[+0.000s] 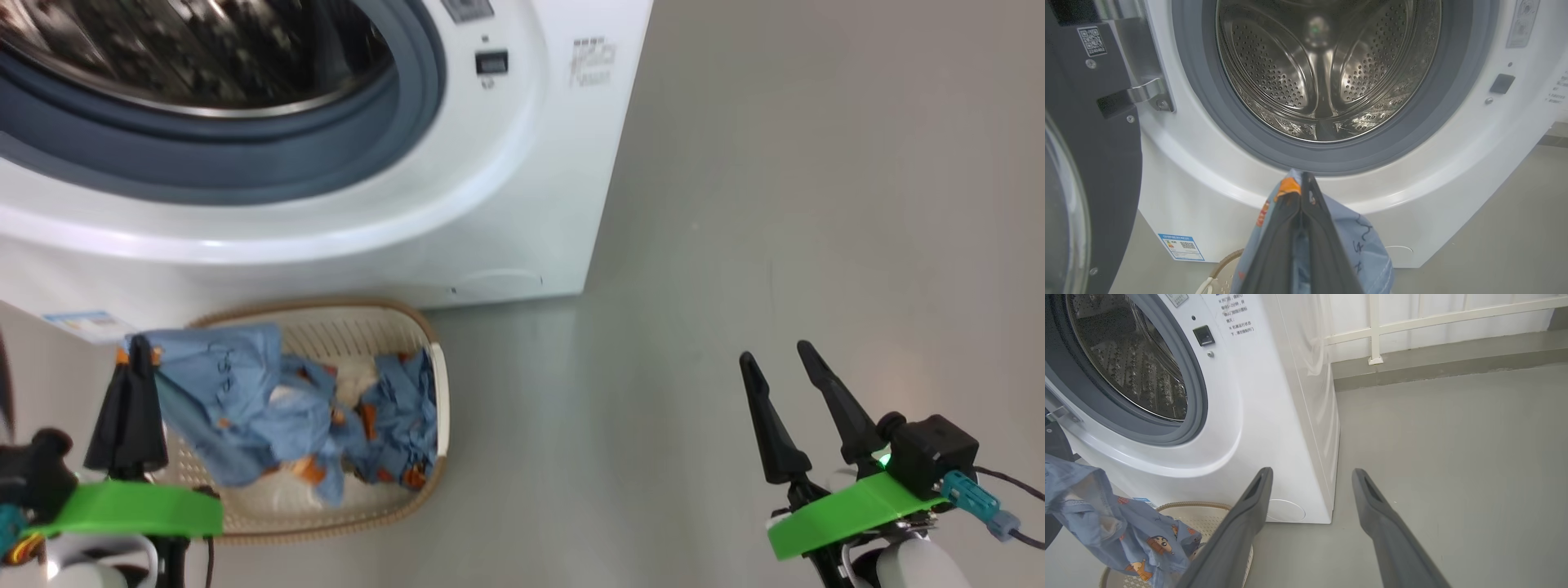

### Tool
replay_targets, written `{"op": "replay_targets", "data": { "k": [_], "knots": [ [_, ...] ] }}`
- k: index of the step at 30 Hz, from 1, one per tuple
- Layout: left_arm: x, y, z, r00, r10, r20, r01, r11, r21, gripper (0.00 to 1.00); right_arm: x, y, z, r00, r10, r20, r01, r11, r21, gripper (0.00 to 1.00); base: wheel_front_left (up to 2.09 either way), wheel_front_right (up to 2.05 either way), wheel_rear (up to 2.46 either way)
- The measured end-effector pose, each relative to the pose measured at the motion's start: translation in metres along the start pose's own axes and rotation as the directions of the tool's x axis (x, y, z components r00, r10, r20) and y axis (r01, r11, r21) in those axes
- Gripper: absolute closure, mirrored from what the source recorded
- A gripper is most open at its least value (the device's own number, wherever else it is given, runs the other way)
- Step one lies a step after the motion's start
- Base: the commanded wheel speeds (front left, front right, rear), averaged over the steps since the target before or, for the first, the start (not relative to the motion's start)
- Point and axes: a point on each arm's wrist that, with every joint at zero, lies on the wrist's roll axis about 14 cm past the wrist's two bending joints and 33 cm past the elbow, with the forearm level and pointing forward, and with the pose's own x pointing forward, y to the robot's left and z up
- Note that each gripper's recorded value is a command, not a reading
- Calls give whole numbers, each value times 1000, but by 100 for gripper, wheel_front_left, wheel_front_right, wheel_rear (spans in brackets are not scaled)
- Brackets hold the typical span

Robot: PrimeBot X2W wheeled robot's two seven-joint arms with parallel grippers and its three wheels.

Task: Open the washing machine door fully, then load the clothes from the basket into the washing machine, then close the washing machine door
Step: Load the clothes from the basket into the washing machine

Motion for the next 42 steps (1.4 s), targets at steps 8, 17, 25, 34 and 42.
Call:
{"op": "replay_targets", "data": {
  "k": [8,17,25,34,42],
  "knots": [
    [-35,-4,46,993,-14,119,11,1000,20,100,-24,8,23,998,16,53,-16,1000,-6,0,0,0,0],
    [-67,-4,72,982,-15,189,7,999,43,100,-46,14,44,994,40,106,-37,999,-28,0,0,0,0],
    [-83,-5,73,981,-12,192,5,999,41,100,-59,14,46,993,38,112,-34,999,-38,0,0,0,0],
    [-81,-6,67,984,-12,175,6,999,39,100,-58,13,43,994,37,101,-33,999,-36,0,0,0,0],
    [-72,-6,52,992,-10,130,5,999,35,100,-51,12,34,997,29,78,-28,999,-23,0,0,0,0]
  ]
}}
